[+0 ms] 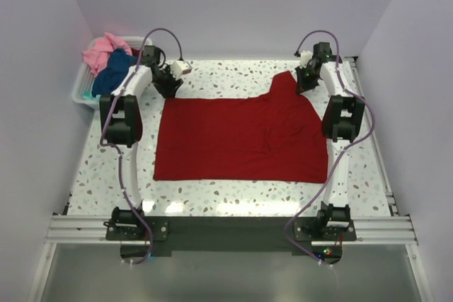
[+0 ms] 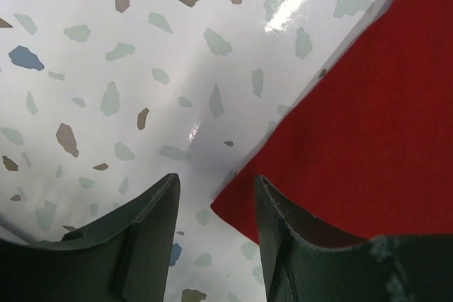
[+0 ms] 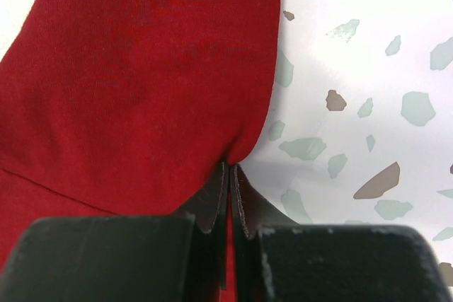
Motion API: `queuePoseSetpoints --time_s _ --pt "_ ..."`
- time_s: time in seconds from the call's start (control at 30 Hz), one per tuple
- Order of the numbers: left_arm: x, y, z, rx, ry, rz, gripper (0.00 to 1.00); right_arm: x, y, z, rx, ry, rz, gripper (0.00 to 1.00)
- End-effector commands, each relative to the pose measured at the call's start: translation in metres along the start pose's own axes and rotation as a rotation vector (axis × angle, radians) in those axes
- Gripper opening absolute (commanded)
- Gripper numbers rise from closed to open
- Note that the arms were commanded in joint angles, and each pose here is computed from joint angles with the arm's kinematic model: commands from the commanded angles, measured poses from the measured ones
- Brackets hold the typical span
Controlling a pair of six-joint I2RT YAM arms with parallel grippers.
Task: Fold and stack the t-shirts
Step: Fold the tshirt
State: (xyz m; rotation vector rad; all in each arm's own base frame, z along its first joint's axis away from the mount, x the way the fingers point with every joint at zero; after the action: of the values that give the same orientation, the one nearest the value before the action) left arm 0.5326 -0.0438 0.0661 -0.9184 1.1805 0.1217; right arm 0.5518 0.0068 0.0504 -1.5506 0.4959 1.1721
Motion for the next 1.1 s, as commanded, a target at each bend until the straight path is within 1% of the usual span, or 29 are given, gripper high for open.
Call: queuePoseSetpoints --time_s 0.0,0.23,0.37,0.53,0.63,0.73,0.77,0.83,0.87,0.93,1.0,1.03,1.07 --pt "-0.002 0.002 0.015 0.002 -0.012 -0.044 0.51 -0.012 -0.002 0.007 0.002 -0.003 0.011 0.0" --pt "0.011 0.016 0.012 -0.025 0.024 -0.028 0.51 -0.01 0.0 0.005 0.003 0.005 0.016 0.0" --pt "0.017 0.017 0.009 -0.035 0.047 -0.036 0.51 -0.008 0.0 0.003 0.003 0.011 0.018 0.0" --pt "0.025 0.027 0.002 -0.05 0.084 -0.013 0.51 -0.007 0.0 0.003 0.0 0.016 0.02 0.0" --pt "0.03 0.033 -0.003 -0.067 0.111 0.004 0.46 -0.008 -0.002 0.001 -0.002 0.022 0.016 0.0" --pt "0.033 0.039 -0.011 -0.084 0.154 0.021 0.38 -0.009 -0.003 0.002 -0.001 0.017 0.008 0.0" --pt "0.032 0.039 -0.012 -0.089 0.159 0.022 0.31 -0.01 -0.005 0.002 -0.002 0.016 0.002 0.0" --pt "0.033 0.04 -0.013 -0.096 0.164 0.025 0.25 -0.012 -0.008 0.004 -0.002 0.011 -0.011 0.0" --pt "0.032 0.039 -0.013 -0.103 0.161 0.027 0.2 -0.013 -0.011 0.004 -0.001 0.008 -0.022 0.0" --pt "0.031 0.037 -0.01 -0.105 0.146 0.026 0.16 -0.017 -0.016 0.004 -0.004 0.011 -0.037 0.0" --pt "0.026 0.031 -0.005 -0.104 0.125 0.012 0.1 -0.021 -0.022 0.002 -0.007 0.022 -0.055 0.0" --pt "0.02 0.035 0.004 -0.122 0.107 0.002 0.04 -0.023 -0.023 0.002 -0.005 0.024 -0.058 0.0" --pt "0.017 0.033 0.005 -0.127 0.106 -0.01 0.01 -0.026 -0.026 0.002 -0.006 0.027 -0.068 0.0"
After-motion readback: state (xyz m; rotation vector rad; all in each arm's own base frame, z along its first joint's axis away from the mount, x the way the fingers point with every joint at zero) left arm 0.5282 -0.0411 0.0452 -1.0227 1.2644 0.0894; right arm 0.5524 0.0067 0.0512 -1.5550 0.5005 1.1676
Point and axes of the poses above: each gripper's point midway between its finger pads, its own x axis out along the fingers, its own z axis along the line the jaws close on, y = z × x, the point moved 3 cm from there along -x, back along the fingers, and after that the axes turned 7 degrees about -x, right-handed, at the moved point
